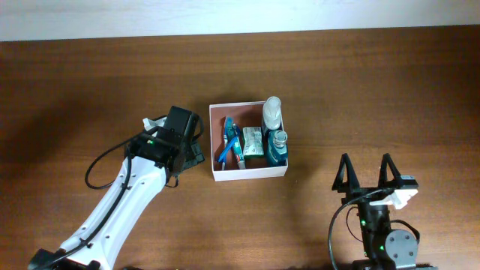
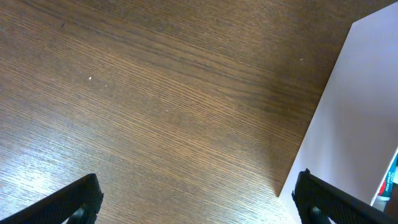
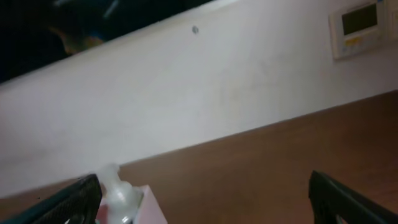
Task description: Pack container
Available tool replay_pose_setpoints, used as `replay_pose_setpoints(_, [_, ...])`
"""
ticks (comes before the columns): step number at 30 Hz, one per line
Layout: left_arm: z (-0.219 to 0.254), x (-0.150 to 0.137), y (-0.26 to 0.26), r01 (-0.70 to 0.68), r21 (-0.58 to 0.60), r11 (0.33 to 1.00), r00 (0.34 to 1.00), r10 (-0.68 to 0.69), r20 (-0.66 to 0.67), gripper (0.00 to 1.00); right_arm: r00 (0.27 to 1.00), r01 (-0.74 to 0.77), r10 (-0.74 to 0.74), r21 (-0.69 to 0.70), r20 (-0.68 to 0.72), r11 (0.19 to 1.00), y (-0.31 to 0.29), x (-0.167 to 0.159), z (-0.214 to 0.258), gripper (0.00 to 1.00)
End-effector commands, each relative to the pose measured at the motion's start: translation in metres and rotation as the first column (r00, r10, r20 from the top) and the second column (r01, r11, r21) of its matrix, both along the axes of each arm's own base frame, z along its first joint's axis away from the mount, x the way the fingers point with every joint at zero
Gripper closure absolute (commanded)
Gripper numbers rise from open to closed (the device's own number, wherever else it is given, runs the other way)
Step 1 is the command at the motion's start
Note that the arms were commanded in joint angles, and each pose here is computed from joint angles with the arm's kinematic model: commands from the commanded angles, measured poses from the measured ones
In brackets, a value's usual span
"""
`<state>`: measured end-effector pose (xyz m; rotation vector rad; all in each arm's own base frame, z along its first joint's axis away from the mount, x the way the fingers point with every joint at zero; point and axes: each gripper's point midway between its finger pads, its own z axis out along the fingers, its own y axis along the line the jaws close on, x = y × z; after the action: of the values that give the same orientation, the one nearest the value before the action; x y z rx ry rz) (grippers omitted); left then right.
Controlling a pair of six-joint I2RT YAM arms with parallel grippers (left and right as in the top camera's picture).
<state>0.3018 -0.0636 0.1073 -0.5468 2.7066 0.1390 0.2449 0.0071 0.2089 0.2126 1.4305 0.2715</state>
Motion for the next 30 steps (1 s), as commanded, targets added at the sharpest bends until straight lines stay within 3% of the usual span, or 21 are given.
replay_pose_setpoints(1, [0.005, 0.000, 0.004, -0.008, 0.008, 1.000, 1.000, 0.008, 0.017, 0.01, 1.000, 0.011, -0.012, -0.082, -0.020, 0.997, -0.001, 0.000, -0.007, 0.02])
replay_pose_setpoints(11, [0.005, 0.000, 0.004, -0.008, 0.009, 1.000, 1.000, 0.008, 0.017, 0.01, 0.979, -0.012, -0.022, -0.165, -0.201, 0.986, 0.000, 0.001, -0.053, 0.02])
replay_pose_setpoints(26, [0.005, 0.000, 0.004, -0.007, 0.008, 1.000, 1.000, 0.007, 0.016, 0.01, 0.982, -0.055, -0.020, -0.382, -0.190, 0.923, 0.005, 0.001, -0.053, 0.01])
replay_pose_setpoints(30, [0.005, 0.000, 0.004, -0.008, 0.008, 1.000, 1.000, 0.008, 0.017, 0.01, 0.981, -0.049, -0.027, -0.384, -0.190, 0.922, 0.004, 0.001, -0.053, 0.02])
